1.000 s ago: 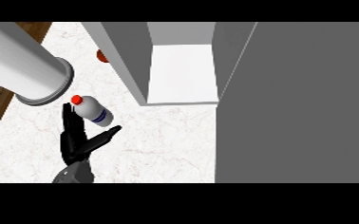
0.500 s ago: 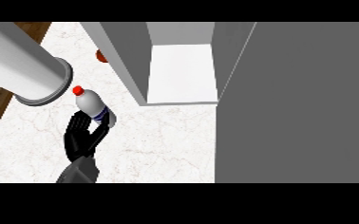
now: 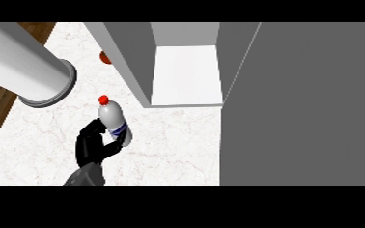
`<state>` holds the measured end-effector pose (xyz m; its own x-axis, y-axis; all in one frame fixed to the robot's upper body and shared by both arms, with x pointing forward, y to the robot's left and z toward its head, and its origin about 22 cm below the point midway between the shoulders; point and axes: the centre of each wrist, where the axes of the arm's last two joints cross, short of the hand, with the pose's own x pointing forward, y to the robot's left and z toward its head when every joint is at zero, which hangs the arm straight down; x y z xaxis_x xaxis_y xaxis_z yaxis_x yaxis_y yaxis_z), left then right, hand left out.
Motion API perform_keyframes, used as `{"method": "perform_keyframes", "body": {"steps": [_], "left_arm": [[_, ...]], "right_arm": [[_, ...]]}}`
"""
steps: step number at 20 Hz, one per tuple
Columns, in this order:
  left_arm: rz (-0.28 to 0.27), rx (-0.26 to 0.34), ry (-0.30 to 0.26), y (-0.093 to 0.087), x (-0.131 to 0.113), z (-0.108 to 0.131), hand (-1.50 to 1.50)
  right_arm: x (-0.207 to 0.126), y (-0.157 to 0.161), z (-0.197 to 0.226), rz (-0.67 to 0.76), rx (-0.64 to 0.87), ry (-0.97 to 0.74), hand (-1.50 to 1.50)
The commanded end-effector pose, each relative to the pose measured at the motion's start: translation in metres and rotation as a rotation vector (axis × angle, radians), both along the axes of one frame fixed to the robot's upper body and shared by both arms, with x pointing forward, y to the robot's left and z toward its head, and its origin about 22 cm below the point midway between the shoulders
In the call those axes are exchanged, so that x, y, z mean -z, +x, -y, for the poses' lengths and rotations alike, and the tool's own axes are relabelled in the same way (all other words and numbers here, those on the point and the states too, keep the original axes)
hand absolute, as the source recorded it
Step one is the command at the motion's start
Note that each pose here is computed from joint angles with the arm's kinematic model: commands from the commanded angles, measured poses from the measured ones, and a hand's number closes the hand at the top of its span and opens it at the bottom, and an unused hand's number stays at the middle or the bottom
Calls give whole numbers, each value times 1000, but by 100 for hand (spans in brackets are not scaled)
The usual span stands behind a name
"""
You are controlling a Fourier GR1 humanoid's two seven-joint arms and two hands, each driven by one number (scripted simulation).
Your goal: Pick up the bottled water, place it into the cabinet and close the cabinet
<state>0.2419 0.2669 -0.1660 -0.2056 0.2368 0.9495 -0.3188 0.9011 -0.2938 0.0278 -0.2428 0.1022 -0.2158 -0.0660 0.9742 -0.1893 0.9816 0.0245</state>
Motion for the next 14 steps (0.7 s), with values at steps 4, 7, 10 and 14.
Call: {"method": "perform_keyframes", "body": {"steps": [4,7,10,14], "left_arm": [[30,270,-31,-29,18,35,150],[46,287,-49,-13,9,43,150],[42,323,-76,-1,-2,50,150],[47,362,-93,17,-21,61,150]], "right_arm": [[-18,6,-4,47,8,18,-150],[-26,-2,-3,31,-3,16,-150],[-13,4,-5,22,18,43,-150],[-21,-3,0,-10,6,23,-150]]}}
